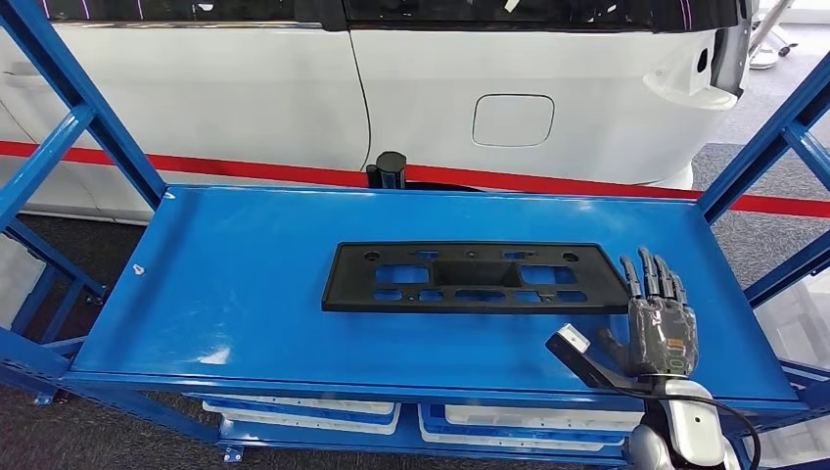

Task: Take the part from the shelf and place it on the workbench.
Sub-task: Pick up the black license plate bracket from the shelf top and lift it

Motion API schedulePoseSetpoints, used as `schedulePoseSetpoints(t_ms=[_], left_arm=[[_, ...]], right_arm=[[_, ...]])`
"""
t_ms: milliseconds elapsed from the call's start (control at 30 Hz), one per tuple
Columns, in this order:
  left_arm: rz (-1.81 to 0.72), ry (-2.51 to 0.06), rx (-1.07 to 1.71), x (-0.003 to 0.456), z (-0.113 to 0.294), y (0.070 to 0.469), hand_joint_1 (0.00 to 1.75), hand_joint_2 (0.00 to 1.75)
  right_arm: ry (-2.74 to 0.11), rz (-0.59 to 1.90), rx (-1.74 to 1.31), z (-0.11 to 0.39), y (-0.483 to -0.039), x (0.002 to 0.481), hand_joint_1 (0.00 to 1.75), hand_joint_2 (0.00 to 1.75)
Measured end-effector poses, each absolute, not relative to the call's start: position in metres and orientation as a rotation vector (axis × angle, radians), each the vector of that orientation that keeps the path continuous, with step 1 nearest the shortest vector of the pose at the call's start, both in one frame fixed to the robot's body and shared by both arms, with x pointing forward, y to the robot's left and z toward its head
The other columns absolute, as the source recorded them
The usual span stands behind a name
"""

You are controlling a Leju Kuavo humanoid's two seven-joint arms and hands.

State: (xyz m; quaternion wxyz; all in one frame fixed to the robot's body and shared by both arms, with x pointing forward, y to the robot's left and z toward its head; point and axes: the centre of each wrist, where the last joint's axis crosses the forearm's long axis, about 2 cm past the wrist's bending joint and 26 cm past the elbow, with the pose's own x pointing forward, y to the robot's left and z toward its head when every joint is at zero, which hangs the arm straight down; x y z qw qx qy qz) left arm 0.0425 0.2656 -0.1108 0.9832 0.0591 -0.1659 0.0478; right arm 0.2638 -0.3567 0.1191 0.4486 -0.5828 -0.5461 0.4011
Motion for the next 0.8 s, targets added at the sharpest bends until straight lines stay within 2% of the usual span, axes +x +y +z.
schedulePoseSetpoints(t_ms=[700, 733, 800], left_arm=[[0.093, -0.337, 0.117, 0.043, -0.111, 0.265, 0.00, 0.00], [0.092, -0.337, 0.117, 0.043, -0.111, 0.265, 0.00, 0.00], [0.090, -0.338, 0.117, 0.043, -0.111, 0.265, 0.00, 0.00]], right_arm=[[-1.401, 1.078, -1.399, 0.116, -0.340, 0.270, 0.00, 1.75], [-1.402, 1.080, -1.397, 0.116, -0.339, 0.270, 0.10, 1.75], [-1.402, 1.084, -1.391, 0.116, -0.338, 0.270, 0.53, 1.75]])
